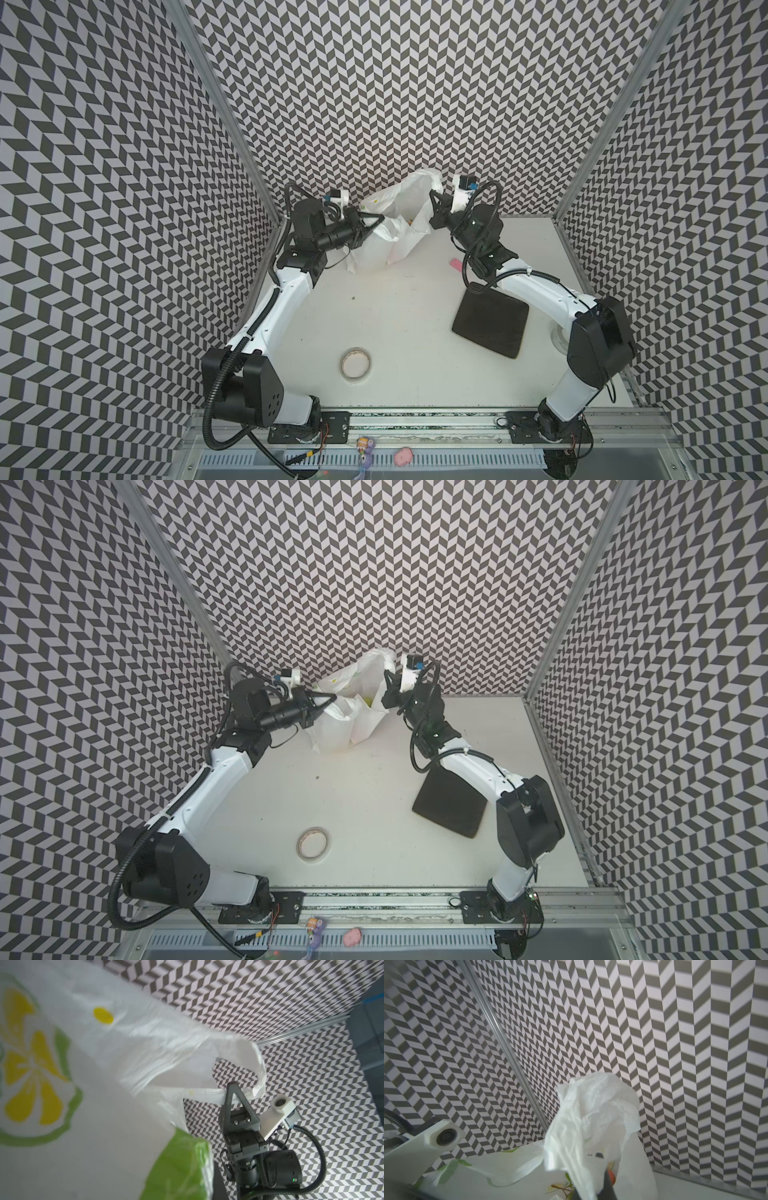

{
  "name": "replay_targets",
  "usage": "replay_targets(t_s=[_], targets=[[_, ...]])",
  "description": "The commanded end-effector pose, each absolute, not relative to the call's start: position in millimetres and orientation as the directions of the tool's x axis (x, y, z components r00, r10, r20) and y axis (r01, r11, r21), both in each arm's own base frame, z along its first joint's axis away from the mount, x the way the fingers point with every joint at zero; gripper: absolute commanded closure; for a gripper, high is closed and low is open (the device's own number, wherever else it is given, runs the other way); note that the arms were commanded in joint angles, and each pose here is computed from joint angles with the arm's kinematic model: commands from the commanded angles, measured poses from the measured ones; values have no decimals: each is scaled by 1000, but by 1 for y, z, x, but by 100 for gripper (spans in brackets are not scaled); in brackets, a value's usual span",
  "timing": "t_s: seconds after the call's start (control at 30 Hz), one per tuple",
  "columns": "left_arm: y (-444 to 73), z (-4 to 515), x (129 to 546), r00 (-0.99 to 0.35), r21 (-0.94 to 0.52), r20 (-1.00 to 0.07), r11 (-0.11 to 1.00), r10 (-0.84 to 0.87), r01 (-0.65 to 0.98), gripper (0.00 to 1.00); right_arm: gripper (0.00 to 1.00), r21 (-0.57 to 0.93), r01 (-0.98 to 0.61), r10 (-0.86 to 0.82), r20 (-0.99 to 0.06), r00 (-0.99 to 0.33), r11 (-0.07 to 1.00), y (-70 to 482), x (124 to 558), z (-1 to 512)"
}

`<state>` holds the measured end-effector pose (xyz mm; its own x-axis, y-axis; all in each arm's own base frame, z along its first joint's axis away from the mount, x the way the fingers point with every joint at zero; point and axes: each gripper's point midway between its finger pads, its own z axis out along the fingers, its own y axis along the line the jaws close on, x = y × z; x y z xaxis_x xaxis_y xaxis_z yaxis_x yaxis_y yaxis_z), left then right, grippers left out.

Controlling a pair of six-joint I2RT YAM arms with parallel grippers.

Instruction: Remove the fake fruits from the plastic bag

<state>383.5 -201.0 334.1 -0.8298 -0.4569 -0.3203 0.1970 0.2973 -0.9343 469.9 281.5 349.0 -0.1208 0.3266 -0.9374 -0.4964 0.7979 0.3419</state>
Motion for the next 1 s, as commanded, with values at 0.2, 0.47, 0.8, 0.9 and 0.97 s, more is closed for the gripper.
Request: replay_targets(t_s=[0.2, 0.47, 0.8, 0.9, 0.97], targets=[[-228, 226, 286, -943, -887, -261, 437, -207, 149, 100, 100, 459, -202, 383, -865, -325, 865, 221, 464, 261], [-213, 165, 240, -983, -781, -123, 624, -136, 11, 100, 100, 355, -9, 315, -840, -441, 935, 173, 460, 192], [-241, 170, 239, -985, -782, -154, 618, -72, 77, 100, 38, 408, -154, 271, -800, -535, 900, 171, 426, 227], [-249, 190, 253, -973, -796, -215, 593, -83, 125, 100, 30, 400, -229, 248, -833, -495, 887, 164, 390, 263], [-255, 202, 262, -966, -811, -243, 565, -91, 151, 100, 30, 396, -301, 225, -852, -473, 868, 162, 359, 278]])
